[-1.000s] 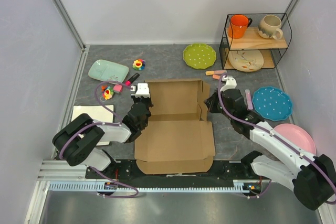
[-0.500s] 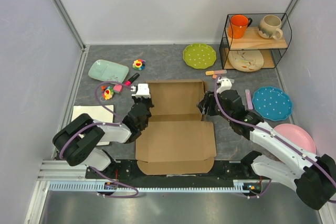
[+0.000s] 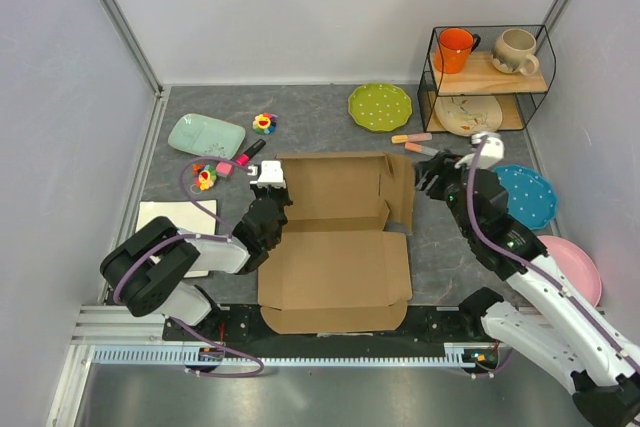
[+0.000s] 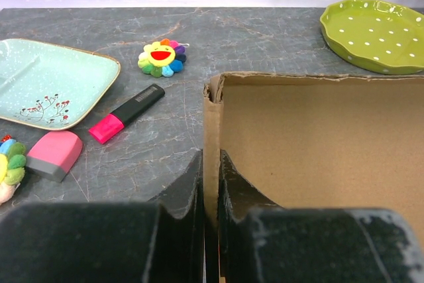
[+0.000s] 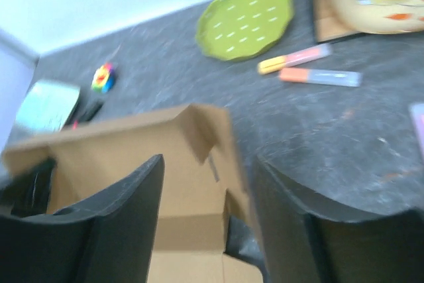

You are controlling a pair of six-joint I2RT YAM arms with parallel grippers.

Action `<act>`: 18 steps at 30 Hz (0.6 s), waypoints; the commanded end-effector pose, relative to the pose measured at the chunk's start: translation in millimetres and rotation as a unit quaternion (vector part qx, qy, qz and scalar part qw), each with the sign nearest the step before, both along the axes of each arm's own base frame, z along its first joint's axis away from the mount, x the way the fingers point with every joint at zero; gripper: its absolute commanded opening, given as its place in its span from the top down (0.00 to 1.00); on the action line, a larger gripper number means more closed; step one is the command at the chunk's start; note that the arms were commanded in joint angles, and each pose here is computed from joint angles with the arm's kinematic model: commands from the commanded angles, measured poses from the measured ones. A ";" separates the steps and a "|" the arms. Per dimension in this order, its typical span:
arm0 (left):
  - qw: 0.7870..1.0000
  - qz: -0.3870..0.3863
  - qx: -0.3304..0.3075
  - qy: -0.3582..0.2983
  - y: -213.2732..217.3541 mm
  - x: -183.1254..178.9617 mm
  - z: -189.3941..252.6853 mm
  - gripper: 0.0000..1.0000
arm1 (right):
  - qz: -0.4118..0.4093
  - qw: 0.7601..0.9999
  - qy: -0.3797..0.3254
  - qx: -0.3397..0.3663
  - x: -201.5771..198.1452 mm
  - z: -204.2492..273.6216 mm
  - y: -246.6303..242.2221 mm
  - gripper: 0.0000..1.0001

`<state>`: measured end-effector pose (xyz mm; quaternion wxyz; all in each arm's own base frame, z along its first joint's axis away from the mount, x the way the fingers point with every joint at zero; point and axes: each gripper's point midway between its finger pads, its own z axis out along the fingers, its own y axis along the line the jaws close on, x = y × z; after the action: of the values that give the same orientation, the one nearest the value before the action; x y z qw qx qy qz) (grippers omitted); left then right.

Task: Fold the paper box

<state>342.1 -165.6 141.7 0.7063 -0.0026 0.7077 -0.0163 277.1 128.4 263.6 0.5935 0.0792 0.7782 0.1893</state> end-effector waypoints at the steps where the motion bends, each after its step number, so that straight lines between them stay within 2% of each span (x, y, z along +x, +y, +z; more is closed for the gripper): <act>1: 0.998 0.003 -0.050 -0.033 -1.5 0.2 19.4 0.98 | -0.179 0.983 0.011 0.027 7.3 -6.2 -66.3 0.45; 5: 0.998 0.002 -0.052 -0.033 -0.9 -1.3 19.9 0.98 | -0.230 0.971 0.064 0.027 10.7 -53.8 -90.4 0.53; 8: 0.998 0.001 -0.054 -0.033 -1.1 -2.1 19.4 0.98 | -0.206 0.972 0.114 0.021 17.6 -95.6 -86.0 0.55; 10: 0.998 0.001 -0.055 -0.032 -1.5 -1.6 19.1 0.98 | -0.136 0.979 0.150 0.028 21.4 -120.9 -60.4 0.52; 13: 0.998 -0.003 -0.056 -0.031 -3.6 -1.7 18.1 0.98 | -0.014 0.988 0.143 0.061 23.2 -128.4 -16.5 0.43; 16: 0.998 -0.006 -0.056 -0.030 -4.7 -1.7 17.9 0.98 | 0.070 0.989 0.082 0.099 21.0 -106.6 11.5 0.35; 18: 0.998 -0.007 -0.054 -0.028 -5.3 -1.4 16.6 0.98 | 0.087 0.989 0.064 0.099 21.2 -99.5 16.1 0.32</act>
<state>339.9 -164.7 138.4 0.7044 -0.0023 0.7096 -0.0176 283.6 100.2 96.9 0.4400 0.1658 0.8639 0.1806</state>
